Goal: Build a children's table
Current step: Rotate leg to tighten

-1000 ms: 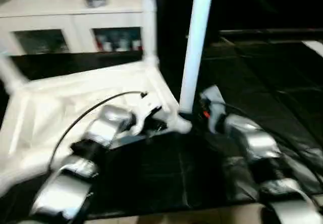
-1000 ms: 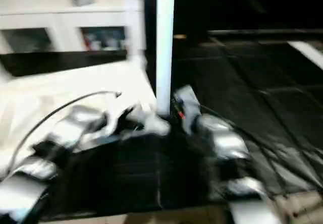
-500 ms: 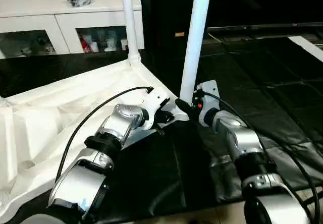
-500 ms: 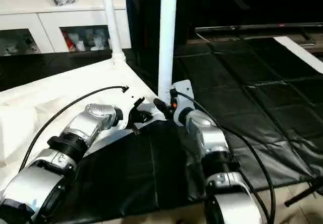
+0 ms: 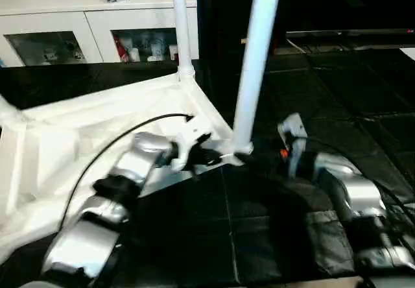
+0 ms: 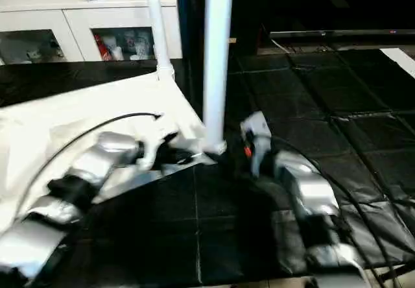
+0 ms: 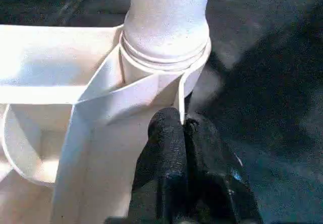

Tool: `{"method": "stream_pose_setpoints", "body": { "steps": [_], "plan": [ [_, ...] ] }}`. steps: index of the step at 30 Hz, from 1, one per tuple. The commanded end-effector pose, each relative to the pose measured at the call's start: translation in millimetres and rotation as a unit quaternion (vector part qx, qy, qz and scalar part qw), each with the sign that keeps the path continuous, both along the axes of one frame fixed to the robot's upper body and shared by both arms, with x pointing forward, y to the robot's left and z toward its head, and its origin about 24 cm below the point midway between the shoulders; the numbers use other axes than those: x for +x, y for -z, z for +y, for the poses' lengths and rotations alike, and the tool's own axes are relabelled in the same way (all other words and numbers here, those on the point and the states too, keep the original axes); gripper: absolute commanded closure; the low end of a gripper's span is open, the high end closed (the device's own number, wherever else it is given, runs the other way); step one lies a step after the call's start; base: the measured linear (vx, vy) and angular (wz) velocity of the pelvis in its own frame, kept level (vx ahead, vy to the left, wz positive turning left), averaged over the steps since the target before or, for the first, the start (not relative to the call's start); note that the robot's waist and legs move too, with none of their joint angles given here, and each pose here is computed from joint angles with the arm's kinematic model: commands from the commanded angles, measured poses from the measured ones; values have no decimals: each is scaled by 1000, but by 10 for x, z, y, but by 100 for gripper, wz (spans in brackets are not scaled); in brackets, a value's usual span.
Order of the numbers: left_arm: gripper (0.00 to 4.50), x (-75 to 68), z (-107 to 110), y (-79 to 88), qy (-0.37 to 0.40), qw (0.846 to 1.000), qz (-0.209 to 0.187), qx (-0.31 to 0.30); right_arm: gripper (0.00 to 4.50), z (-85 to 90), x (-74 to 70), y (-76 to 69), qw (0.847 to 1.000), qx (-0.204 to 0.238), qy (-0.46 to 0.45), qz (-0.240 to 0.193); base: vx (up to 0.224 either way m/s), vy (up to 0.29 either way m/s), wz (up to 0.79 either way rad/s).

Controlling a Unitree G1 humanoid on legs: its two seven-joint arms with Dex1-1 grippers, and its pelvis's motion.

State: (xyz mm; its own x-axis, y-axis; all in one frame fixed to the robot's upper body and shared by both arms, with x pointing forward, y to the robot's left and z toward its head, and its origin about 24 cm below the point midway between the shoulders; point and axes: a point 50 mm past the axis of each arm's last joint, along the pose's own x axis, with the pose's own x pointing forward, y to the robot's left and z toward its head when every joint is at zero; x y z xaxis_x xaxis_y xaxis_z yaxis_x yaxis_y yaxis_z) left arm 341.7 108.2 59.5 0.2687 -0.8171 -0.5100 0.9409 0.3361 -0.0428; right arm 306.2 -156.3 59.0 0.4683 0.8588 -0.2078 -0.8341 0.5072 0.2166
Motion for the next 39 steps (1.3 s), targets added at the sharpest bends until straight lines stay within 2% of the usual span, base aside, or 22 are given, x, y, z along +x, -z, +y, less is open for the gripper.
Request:
{"method": "stream_pose_setpoints", "body": {
  "steps": [1,6,18,19,20,23,30,35,37,39],
  "plan": [
    [450,-78,-3,-11,56,998,1,5,7,31,-77,-55,999,4,-50,-3,0,0,0],
    [450,-113,63,6,59,998,-9,11,7,-80,-134,-45,998,-22,-55,-9,0,0,0],
    [450,-146,146,71,38,999,1,8,7,-61,-217,-13,996,-39,-80,-7,0,0,0],
    [407,-138,154,72,33,999,-1,6,0,-69,-219,-12,996,-40,-80,-8,0,0,0],
    [397,-132,158,71,31,999,-4,7,0,-74,-220,-16,996,-41,-80,-8,0,0,0],
    [397,-123,161,66,28,1000,-11,5,0,-86,-226,-22,996,-42,-79,-10,0,0,0],
    [397,-129,163,68,35,999,8,8,0,-97,-243,-19,995,-46,-84,-10,0,0,0],
    [397,-95,154,67,22,1000,-2,12,0,-88,-242,-21,995,-48,-87,-13,0,0,0],
    [370,-81,145,65,17,1000,-5,12,0,-85,-245,-18,995,-49,-89,-13,0,0,0],
    [363,-71,141,62,14,1000,-11,16,0,-83,-247,-17,995,-50,-91,-13,0,0,0]
  ]
}}
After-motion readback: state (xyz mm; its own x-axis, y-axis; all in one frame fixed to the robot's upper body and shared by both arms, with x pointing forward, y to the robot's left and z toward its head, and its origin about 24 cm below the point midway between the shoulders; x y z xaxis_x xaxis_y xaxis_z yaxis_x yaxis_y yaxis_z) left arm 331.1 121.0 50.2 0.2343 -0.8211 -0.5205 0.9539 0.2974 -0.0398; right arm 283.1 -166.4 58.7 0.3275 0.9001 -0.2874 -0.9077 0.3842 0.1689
